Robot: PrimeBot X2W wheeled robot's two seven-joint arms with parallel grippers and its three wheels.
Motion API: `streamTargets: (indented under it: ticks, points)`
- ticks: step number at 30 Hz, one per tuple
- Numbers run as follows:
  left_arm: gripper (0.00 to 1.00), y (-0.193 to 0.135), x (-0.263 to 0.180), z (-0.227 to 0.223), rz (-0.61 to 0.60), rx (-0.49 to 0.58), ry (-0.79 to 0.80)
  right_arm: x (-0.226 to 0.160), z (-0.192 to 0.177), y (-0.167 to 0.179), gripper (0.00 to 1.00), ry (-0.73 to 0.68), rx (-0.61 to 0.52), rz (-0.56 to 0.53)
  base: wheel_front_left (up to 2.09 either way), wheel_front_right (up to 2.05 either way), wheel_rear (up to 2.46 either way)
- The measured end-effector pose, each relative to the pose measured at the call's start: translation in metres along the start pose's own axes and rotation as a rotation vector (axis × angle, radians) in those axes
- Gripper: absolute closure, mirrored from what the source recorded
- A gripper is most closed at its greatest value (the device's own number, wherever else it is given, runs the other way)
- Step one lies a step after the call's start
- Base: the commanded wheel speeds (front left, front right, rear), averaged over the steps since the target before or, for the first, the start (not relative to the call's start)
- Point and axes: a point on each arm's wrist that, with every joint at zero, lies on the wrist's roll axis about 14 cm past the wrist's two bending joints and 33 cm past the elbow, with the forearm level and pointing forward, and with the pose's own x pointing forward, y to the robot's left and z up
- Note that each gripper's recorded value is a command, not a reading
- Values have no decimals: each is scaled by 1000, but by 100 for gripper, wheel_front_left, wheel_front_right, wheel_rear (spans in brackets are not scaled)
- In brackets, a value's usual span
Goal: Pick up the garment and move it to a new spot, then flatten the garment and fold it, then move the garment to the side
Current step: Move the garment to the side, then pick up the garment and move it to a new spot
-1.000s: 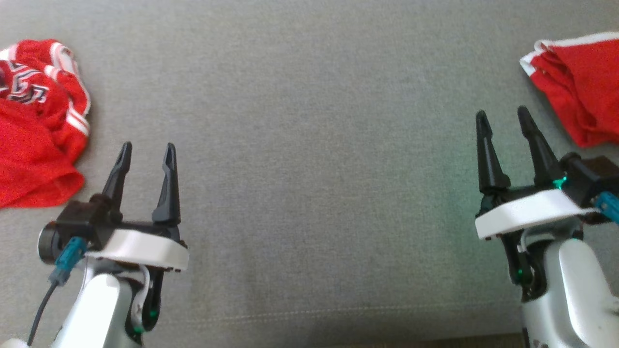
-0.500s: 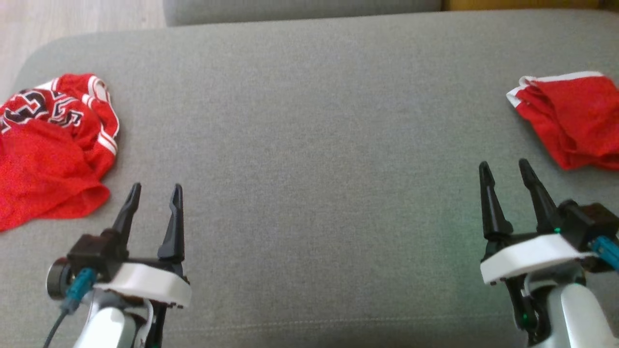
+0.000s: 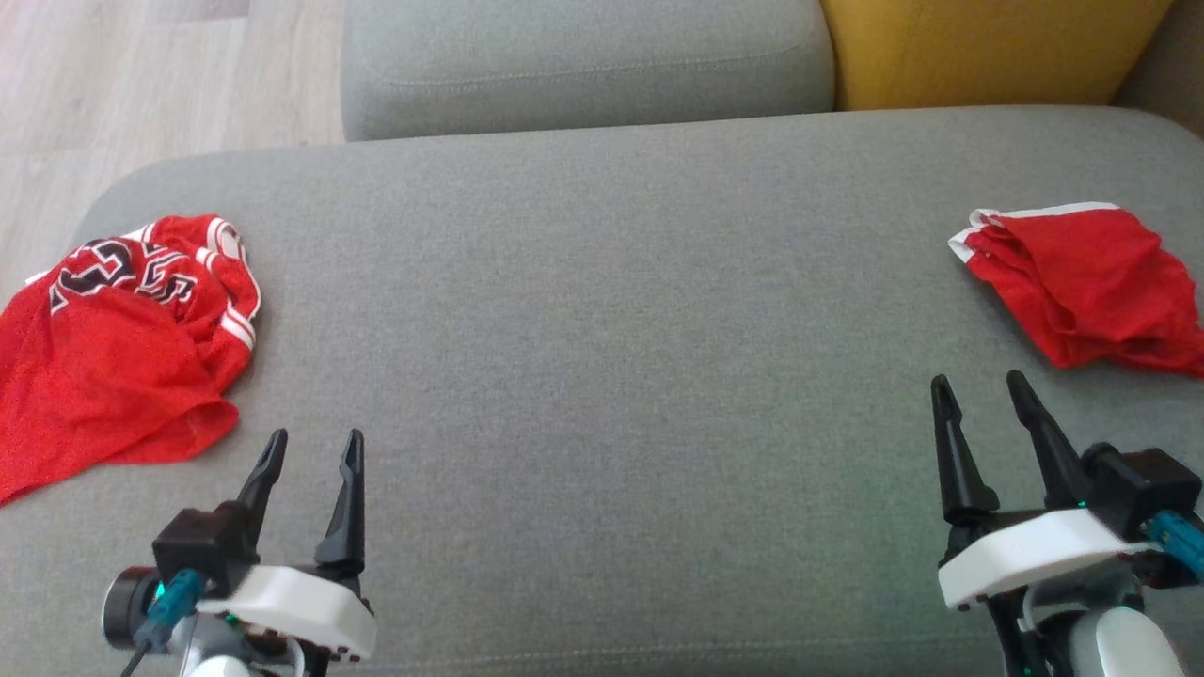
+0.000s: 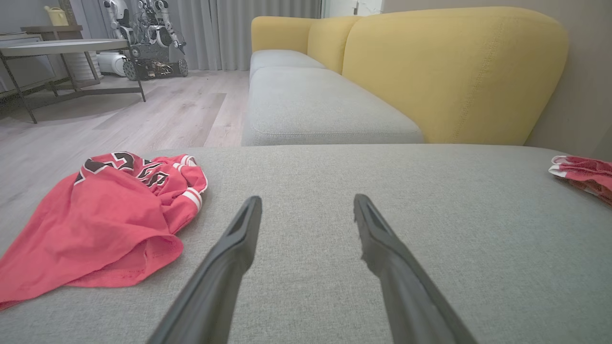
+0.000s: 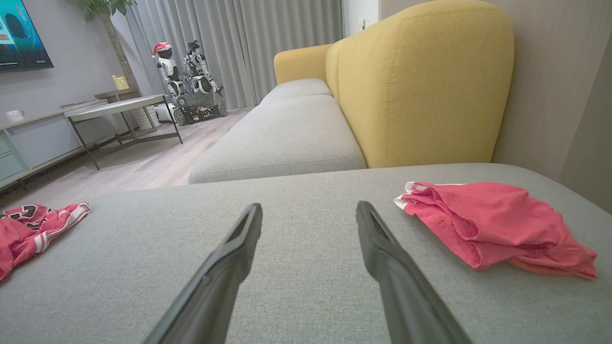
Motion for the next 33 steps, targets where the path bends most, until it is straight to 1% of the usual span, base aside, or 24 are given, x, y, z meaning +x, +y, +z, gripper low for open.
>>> streamTargets:
  ticks: [7,21,33]
  points:
    - [0,0,-1,4,5,-6,-11,-2,8,2,0,-20,-3,5,0,0,0]
    - [0,0,-1,3,8,-2,-9,-4,4,1,0,2,-2,2,0,0,0]
    - [0,6,-3,4,31,-5,-12,0,4,0,0,4,-4,2,0,0,0]
